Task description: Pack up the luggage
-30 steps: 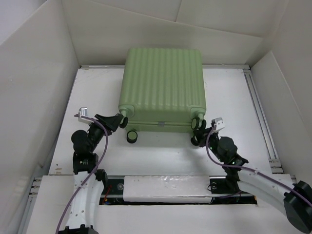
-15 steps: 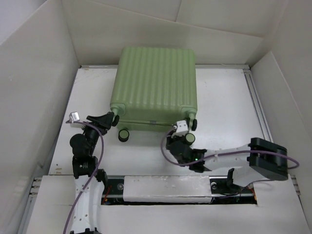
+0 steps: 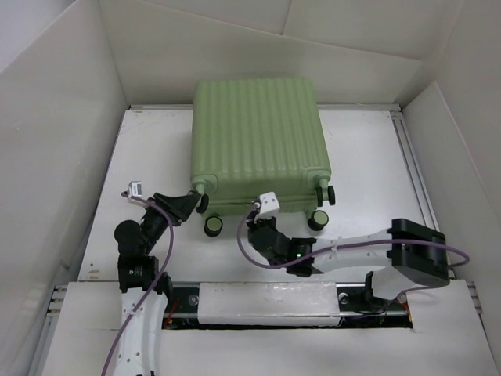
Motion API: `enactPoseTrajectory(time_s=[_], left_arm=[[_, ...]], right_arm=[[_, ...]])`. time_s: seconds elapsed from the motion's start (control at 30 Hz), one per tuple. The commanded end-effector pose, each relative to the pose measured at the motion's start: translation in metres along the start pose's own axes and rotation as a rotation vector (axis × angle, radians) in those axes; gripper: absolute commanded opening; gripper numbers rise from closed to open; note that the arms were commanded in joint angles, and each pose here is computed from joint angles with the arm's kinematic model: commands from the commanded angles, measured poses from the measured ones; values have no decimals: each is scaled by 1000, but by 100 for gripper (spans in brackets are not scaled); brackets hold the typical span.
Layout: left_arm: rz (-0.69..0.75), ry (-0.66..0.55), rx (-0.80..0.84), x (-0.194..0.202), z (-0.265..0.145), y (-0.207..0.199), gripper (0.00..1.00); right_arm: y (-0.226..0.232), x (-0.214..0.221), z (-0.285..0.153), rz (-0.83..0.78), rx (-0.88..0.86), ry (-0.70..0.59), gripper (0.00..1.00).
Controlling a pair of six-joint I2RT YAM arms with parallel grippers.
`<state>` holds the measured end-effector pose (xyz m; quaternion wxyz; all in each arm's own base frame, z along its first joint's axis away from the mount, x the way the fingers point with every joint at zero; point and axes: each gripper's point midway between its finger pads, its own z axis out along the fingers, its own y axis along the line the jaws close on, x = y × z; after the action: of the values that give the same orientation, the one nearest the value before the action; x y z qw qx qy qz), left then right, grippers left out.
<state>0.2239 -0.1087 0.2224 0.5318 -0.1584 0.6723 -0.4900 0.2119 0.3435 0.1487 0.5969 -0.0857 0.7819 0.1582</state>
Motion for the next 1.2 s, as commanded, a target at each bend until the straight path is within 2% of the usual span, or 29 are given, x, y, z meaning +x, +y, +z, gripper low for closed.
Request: enactPoseTrajectory(time_s=[0.0,0.03,0.07,0.17,0.23,0.33,0.43,0.53,0.57,0.7,0.8,0.87,0.9,0.93,0.97,1.03,1.1,1.13,1.17], left_arm=[[71,62,240,6,-12,-58,0],[78,67,250,7,-13,-61,0],[79,75,254,9,-14,-61,0],[90,90,284,11,-19,-70,0],[94,103,282,12,-20,-71,0],[103,120,300,14,-24,-79,0],[105,123,315,13,-27,-85,0],[101,129,326,15,-30,-88,0],[97,131,322,16,-31,-87,0],[75,144,300,21,-29,-77,0],[70,151,308,23,-30,-77,0],[76,148,314,23,-30,-78,0],[84,143,322,22,-30,-80,0],[84,143,322,22,-30,-80,0],[106,134,311,20,-27,-76,0],[117,111,288,14,-22,-72,0],[113,99,268,11,-16,-65,0],[105,99,243,9,-10,-58,2],[105,99,243,8,-8,-57,9]], right_arm=[[115,-20,-1,114,-434,-41,0],[133,-15,0,120,-497,-33,0],[167,-23,-6,142,-631,-34,0],[221,-4,-16,151,-812,-25,0],[238,-12,-18,158,-845,-48,0],[247,-16,-27,172,-915,-65,0],[248,-20,-16,181,-936,-85,0],[240,-31,9,269,-890,-134,0],[238,-42,7,322,-894,-184,0],[221,-62,19,456,-834,-253,0],[205,-69,17,456,-773,-244,0],[191,-49,12,405,-699,-168,16],[182,-42,5,343,-654,-107,30],[173,-32,-1,308,-611,-70,37],[157,-12,-9,259,-535,-31,41],[125,2,-23,190,-429,47,50],[97,5,-29,221,-349,80,56],[86,4,-33,217,-321,94,58],[70,-1,-40,202,-283,116,63]])
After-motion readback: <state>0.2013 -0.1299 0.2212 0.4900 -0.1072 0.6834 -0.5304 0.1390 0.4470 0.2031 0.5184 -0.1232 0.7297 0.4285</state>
